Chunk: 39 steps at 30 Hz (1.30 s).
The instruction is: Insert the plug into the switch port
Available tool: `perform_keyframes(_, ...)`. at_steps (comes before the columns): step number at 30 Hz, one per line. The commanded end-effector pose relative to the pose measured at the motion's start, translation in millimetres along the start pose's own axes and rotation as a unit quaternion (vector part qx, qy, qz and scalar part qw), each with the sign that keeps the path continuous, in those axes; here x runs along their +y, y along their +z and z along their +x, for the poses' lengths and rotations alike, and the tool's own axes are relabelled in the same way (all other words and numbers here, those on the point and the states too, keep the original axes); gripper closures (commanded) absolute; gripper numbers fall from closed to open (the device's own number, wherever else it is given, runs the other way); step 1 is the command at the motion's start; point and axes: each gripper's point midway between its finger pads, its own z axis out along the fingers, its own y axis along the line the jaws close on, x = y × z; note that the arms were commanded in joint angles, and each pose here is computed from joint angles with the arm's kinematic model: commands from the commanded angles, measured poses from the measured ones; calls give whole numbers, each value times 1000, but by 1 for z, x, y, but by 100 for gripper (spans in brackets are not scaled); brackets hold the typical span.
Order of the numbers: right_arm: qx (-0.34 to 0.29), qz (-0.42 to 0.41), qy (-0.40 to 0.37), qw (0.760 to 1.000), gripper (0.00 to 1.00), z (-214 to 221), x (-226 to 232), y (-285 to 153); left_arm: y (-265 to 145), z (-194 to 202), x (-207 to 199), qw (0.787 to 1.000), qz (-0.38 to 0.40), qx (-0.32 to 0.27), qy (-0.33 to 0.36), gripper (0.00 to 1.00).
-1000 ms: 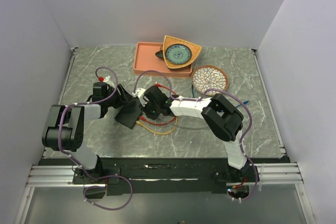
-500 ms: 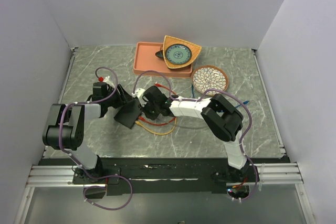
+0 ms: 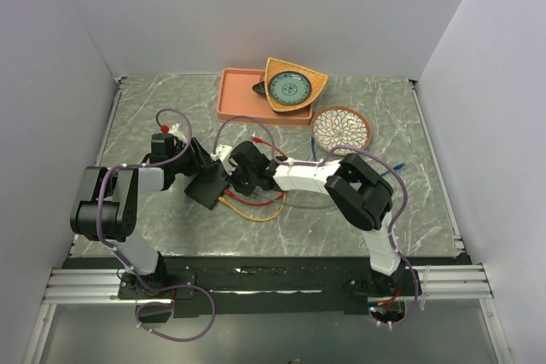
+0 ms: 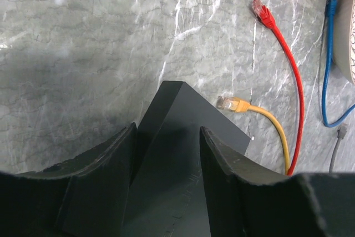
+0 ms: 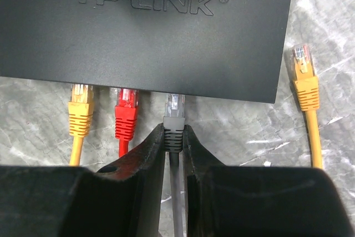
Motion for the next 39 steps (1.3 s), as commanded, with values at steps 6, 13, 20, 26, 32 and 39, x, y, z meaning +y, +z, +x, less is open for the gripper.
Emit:
perform_keyframes(6,-81,33,23,996,100,-58,-10,15,-3,27,-21,996,61,59,-11,55)
perform_keyframes(13,-100,33,32,994,100,-66,-11,22,-4,40,-21,994,74,75,-22,60)
perform_keyframes(20,-129,33,22,991,100,-85,-13,24,-7,48,-27,991,94,88,-42,62)
perform_keyframes(26,-152,18,21,988,100,-106,-11,21,-12,52,-32,990,96,91,-48,66)
perform_keyframes(32,-171,2,7,985,100,-127,-7,16,-14,72,-47,985,118,120,-44,68)
perform_keyframes(39,-174,-11,-15,985,100,-136,-4,17,-12,80,-69,981,136,137,-33,71)
